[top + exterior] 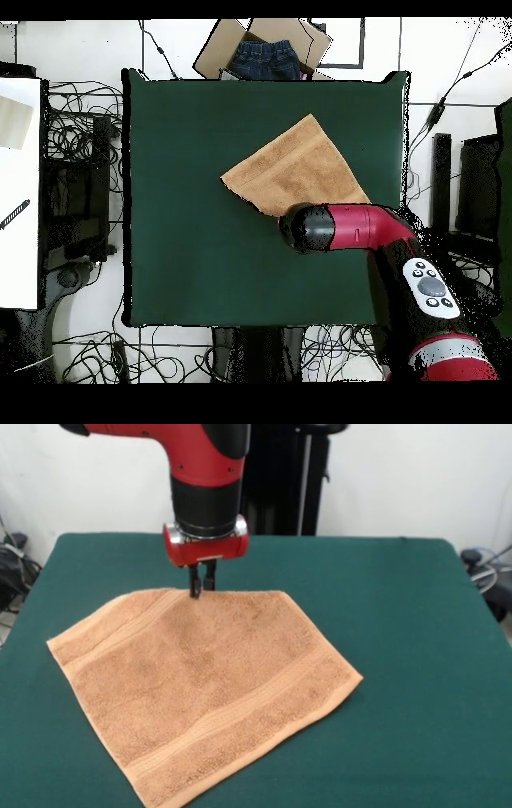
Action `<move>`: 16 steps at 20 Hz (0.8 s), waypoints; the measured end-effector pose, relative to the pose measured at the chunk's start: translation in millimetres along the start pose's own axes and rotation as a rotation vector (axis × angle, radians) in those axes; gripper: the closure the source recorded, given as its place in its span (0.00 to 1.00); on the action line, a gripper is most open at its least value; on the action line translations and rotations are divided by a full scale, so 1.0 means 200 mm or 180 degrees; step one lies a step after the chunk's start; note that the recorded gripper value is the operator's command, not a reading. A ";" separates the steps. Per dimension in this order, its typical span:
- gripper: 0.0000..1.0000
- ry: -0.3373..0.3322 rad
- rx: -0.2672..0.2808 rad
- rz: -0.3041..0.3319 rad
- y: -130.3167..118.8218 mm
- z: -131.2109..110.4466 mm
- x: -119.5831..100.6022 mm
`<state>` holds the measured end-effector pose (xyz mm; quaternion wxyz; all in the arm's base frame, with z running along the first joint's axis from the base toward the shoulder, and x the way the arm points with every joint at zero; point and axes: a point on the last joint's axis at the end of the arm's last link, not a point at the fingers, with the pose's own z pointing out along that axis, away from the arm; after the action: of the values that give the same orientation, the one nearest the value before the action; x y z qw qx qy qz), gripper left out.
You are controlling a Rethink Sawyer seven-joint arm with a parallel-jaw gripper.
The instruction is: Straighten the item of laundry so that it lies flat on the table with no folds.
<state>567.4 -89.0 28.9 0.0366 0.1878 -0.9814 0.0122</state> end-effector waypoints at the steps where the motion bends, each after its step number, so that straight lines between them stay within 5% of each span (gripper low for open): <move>1: 1.00 0.0005 0.0006 0.0003 0.00 -0.01 0.00; 16: 1.00 0.0131 -0.0038 -0.0004 0.06 -0.10 0.07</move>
<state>550.7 -83.3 49.5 0.0580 0.1879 -0.9804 0.0101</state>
